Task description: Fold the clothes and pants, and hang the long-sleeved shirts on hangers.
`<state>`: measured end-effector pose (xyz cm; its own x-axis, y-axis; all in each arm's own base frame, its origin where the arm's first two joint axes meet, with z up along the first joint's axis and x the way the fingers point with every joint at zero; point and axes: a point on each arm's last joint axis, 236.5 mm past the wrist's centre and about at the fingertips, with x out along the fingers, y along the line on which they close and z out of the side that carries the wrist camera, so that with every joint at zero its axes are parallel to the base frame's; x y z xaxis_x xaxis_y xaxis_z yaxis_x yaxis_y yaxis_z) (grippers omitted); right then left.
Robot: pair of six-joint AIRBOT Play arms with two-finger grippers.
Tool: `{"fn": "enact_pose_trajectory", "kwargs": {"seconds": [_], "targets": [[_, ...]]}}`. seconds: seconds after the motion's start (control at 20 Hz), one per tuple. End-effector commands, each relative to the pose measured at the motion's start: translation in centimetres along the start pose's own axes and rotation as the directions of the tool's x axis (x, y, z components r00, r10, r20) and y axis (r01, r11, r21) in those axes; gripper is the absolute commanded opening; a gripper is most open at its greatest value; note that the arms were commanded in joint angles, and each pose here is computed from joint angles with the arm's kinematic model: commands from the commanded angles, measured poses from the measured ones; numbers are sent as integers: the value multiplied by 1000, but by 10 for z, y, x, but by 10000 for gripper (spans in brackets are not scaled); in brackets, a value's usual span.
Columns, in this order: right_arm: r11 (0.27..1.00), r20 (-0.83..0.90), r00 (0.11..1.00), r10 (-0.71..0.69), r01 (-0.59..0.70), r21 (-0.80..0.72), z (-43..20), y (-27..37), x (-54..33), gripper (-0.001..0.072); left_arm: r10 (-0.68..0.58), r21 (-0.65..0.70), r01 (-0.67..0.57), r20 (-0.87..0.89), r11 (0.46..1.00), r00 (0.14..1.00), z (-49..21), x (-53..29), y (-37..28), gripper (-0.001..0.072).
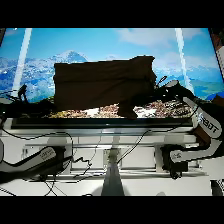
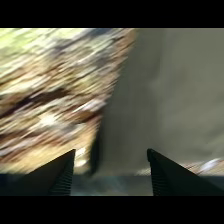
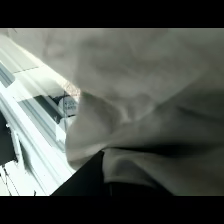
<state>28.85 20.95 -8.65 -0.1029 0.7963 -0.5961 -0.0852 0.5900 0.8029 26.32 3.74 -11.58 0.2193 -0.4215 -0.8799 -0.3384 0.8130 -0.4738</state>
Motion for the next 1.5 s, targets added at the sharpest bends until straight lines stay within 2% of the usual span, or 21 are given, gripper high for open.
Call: {"fn": "enact_pose_trajectory", "kwargs": {"seconds": [0.0, 0.05, 0.1, 0.15, 0.2, 0.4, 0.5, 0.6, 0.75, 0.9, 1.0, 1.15, 1.3, 1.45], "targets": [[999, 27, 1000, -16, 17, -35, 14, 4, -4, 14, -73, -35, 75, 76, 997, 994, 22, 20, -6, 491], [999, 36, 999, -20, 21, -46, 19, 6, -6, 14, -104, -36, 107, 90, 994, 991, 26, 21, -12, 362], [998, 42, 999, -28, 31, -63, 24, 7, -9, 13, -116, -40, 120, 95, 992, 989, 27, 21, -14, 177], [996, 44, 998, -44, 47, -74, 28, 7, -12, 14, -132, -34, 135, 83, 990, 988, 24, 20, -18, 44], [993, 44, 996, -75, 79, -89, 34, 6, -17, 14, -154, 7, 154, 58, 988, 986, 20, 18, -25, 16], [923, 120, 939, -323, 340, -178, 61, -8, -65, 13, -237, 187, 226, 39, 956, 971, 30, -25, -63, 16], [858, 243, 865, -439, 484, -172, 76, -5, -104, 13, -230, 276, 188, 130, 943, 964, 48, -61, -80, 16], [813, 330, 802, -498, 564, -144, 77, 8, -137, 12, -221, 316, 145, 220, 938, 950, 56, -92, -96, 15], [822, 403, 783, -473, 557, -116, 55, 32, -149, 13, -213, 288, 136, 256, 948, 943, 38, -109, -107, 15], [854, 404, 787, -466, 520, -29, 7, 28, -140, 13, -217, 276, 140, 274, 951, 937, 14, -112, -114, 15], [864, 440, 782, -442, 503, -26, -8, 35, -141, 13, -212, 267, 125, 330, 956, 920, 13, -122, -119, 15], [874, 625, 686, -373, 486, -11, 33, 53, -165, 13, -219, 186, 143, 503, 972, 836, 50, -145, -123, 15], [899, 783, 536, -315, 434, 64, 90, 54, -191, 12, -236, 129, 198, 531, 972, 814, 68, -140, -120, 15], [908, 773, 533, -344, 397, 130, 136, 29, -182, 13, -283, 78, 283, 498, 956, 819, 82, -115, -126, 16]]}}
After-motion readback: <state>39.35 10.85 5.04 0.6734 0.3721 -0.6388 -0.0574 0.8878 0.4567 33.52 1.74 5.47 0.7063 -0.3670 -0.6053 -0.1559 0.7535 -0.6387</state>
